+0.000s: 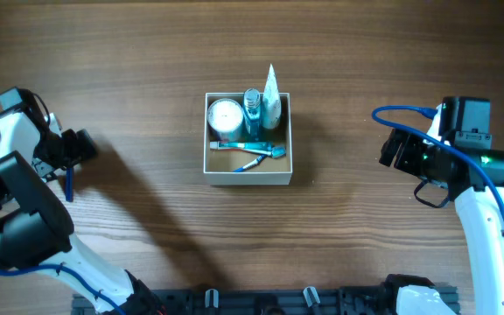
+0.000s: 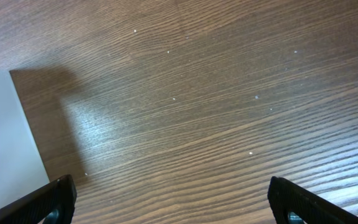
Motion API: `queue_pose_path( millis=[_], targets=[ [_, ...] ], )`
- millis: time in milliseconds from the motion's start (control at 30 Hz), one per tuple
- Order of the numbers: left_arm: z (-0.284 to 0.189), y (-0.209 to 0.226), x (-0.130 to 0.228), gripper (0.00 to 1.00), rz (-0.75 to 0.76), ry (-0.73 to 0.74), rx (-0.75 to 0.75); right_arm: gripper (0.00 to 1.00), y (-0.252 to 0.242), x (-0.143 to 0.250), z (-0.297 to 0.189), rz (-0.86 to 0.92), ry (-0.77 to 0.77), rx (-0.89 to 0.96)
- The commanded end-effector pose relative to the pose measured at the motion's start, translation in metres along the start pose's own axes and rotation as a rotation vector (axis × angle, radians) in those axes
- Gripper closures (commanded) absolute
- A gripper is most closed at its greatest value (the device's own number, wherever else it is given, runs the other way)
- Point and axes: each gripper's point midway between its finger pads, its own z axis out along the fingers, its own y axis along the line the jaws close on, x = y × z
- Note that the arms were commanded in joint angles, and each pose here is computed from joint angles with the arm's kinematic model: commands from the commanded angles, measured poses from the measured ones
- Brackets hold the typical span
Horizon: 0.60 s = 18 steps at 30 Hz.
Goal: Pack container
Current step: 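Grasp the blue razor with the left gripper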
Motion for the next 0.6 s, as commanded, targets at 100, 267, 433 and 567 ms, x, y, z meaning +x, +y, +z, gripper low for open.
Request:
queue_pose_path(
  millis=[100,267,433,567],
  targets=[
    [0.013,-0.001,0.017,0.08,0.014,0.073,0.013,0.00,0.000,0.000,0.001,-0.006,0.003,-0.003],
    [0.033,-0.001,0.037,0.19,0.018,0.096,0.013,0.00,0.000,0.000,0.001,-0.006,0.003,-0.003],
    [0.033,-0.008,0.038,0.53,0.015,0.099,0.058,0.00,0.000,0.000,0.001,-0.006,0.003,-0.003],
    [0.033,-0.009,0.038,0.63,0.015,0.099,0.059,0.00,0.000,0.000,0.001,-0.006,0.003,-0.003]
  ],
)
